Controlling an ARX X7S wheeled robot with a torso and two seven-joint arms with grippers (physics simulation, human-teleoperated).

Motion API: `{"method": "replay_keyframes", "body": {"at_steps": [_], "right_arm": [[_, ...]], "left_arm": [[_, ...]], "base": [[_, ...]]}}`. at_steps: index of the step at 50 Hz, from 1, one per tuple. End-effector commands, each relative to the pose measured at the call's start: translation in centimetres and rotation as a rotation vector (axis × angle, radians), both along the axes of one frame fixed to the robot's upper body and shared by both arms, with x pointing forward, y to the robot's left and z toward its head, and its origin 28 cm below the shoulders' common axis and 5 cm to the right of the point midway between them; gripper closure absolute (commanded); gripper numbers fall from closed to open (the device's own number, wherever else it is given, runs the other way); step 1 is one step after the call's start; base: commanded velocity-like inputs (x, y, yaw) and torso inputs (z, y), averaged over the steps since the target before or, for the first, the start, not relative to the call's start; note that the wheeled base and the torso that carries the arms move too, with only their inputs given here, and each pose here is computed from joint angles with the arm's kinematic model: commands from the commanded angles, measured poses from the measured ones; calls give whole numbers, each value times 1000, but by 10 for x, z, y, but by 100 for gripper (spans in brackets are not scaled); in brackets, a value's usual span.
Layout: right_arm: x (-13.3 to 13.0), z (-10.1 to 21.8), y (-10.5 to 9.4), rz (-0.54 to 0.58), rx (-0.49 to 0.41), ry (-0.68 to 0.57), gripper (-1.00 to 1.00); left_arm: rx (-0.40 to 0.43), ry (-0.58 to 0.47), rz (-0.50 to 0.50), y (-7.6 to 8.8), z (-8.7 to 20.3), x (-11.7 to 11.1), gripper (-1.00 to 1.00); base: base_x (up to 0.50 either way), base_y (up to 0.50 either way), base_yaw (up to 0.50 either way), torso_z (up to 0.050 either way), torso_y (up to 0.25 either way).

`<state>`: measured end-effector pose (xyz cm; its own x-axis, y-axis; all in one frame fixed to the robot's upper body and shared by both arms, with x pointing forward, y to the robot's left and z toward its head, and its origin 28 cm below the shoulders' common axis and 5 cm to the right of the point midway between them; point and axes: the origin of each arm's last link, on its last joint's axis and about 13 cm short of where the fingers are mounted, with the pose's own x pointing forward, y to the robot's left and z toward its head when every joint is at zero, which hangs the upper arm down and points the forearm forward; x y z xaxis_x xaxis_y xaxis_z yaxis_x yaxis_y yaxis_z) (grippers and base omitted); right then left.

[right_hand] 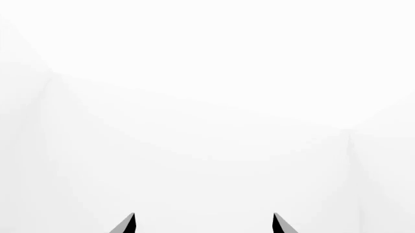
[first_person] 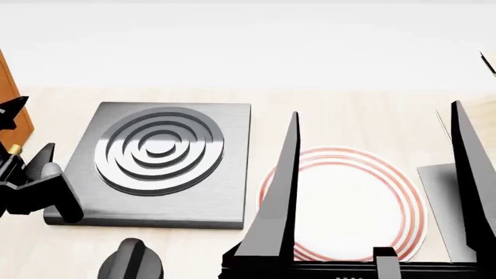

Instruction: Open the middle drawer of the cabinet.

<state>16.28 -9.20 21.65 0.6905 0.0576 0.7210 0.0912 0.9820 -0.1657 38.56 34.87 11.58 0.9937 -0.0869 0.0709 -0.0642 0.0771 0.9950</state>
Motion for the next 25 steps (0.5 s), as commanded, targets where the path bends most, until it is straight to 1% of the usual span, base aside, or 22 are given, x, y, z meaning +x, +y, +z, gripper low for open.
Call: {"method": "replay_keyframes", "body": {"at_steps": [1,12,25], "right_arm": [[0,0,0,2,1,1,-100],[0,0,0,1,-1,2,-100],[0,-1,0,3,-2,4,-100]], "left_arm": [[39,11,29,4,-2,-2,-100],[62,23,42,5,-6,-4,-100],[93,44,75,15,-11,-10,-100]], "base": [[0,0,0,0,0],[0,0,0,0,0],[0,0,0,0,0]]}}
